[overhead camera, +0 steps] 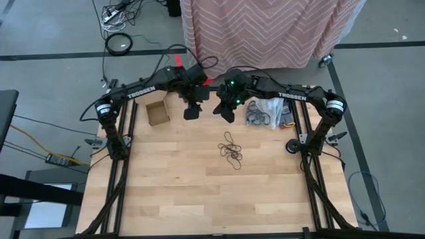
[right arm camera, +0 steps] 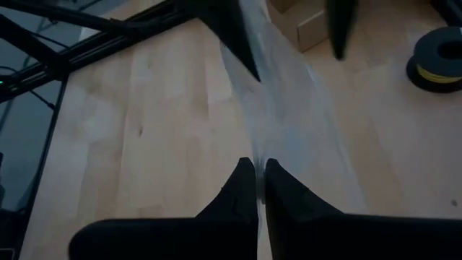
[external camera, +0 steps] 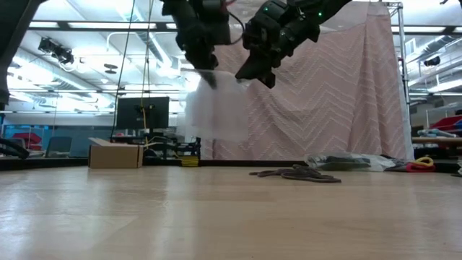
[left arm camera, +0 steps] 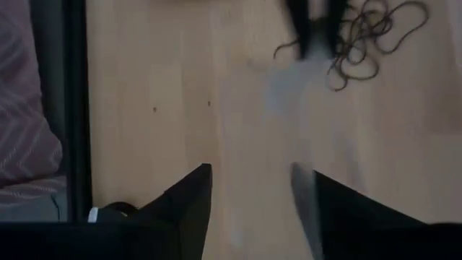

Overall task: Sort rubber bands
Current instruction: Open the transparent zip bag

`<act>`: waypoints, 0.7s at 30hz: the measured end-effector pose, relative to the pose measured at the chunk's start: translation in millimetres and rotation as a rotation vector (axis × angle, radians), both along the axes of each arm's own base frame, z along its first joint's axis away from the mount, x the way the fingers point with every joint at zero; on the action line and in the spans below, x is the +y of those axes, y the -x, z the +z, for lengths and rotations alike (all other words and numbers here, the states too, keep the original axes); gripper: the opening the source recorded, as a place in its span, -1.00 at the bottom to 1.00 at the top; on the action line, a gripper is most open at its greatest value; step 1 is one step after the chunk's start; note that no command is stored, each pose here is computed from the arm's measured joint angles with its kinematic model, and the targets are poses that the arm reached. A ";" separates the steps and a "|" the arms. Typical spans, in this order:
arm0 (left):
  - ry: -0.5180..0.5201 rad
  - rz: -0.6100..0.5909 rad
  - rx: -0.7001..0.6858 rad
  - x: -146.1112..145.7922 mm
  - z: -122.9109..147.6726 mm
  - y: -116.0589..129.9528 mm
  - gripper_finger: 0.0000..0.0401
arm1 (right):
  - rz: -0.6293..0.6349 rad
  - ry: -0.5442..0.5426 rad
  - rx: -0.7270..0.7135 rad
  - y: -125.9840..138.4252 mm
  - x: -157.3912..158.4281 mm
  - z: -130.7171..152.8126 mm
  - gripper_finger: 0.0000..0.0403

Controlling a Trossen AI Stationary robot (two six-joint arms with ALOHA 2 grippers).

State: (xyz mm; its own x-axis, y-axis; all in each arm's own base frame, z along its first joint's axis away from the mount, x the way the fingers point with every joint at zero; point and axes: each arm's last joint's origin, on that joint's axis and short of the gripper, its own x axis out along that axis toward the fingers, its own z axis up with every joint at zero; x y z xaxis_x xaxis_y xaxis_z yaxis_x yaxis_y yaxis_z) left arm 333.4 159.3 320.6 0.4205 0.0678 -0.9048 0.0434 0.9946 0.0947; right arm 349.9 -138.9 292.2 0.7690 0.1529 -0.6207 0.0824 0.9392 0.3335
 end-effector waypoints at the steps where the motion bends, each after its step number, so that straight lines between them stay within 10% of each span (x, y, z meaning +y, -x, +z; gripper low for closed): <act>1: -0.009 0.008 0.027 1.3 -4.7 -1.5 -0.06 | 0.004 -0.001 0.000 -0.5 1.3 0.0 -1.00; 9: 0.036 0.034 0.237 3.5 -26.7 4.5 -0.91 | -0.003 0.009 0.013 -1.1 3.9 -0.7 -1.00; 21: 0.022 0.035 0.030 -5.6 -19.9 -20.3 -0.99 | -0.004 0.004 -0.062 -6.1 0.7 3.8 -1.00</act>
